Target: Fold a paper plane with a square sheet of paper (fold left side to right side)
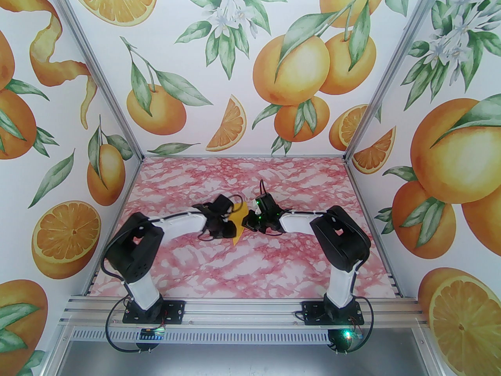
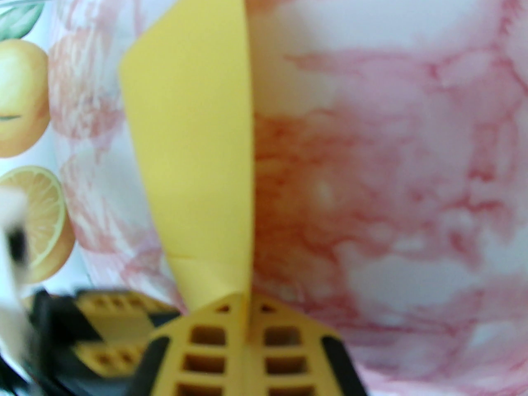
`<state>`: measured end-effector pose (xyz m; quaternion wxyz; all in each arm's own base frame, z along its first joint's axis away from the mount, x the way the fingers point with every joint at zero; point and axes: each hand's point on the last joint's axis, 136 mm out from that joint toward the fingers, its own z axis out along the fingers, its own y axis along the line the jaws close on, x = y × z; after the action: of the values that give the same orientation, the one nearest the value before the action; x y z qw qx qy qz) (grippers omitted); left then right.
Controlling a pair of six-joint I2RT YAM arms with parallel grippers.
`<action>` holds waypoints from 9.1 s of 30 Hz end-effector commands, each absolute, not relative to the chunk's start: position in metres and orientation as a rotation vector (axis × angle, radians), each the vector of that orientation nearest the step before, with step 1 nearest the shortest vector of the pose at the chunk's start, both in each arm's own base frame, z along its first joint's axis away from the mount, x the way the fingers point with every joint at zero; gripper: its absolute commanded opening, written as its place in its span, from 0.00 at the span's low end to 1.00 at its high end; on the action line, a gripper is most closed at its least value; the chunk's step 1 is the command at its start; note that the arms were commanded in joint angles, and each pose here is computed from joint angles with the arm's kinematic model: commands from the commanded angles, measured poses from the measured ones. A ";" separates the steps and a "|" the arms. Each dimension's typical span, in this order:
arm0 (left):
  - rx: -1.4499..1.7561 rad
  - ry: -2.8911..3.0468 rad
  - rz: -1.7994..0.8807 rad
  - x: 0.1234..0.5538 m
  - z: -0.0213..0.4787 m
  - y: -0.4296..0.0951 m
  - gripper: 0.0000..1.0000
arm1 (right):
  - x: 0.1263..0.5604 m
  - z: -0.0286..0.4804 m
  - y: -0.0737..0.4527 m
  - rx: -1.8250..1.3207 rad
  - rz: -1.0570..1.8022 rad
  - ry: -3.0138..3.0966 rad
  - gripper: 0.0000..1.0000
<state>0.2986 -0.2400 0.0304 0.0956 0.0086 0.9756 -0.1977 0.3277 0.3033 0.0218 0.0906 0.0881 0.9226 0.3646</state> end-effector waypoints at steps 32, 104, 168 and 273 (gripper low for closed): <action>-0.027 2.896 -0.668 0.323 0.006 -0.246 0.16 | 0.334 0.042 0.303 0.222 1.060 2.704 0.13; 0.080 2.976 -0.539 0.316 -0.010 -0.259 0.15 | 0.349 0.061 0.299 0.191 1.072 2.653 0.16; -0.004 2.900 -0.597 0.318 -0.006 -0.265 0.15 | 0.340 0.036 0.323 0.149 0.922 2.791 0.12; -0.087 3.000 -0.558 0.304 -0.027 -0.272 0.11 | 0.331 0.050 0.289 0.249 1.015 2.649 0.24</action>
<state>0.3205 -0.2580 0.0108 0.0742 -0.0582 0.9774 -0.1891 0.3245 0.2798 0.0396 0.1355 0.0978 0.9283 0.3320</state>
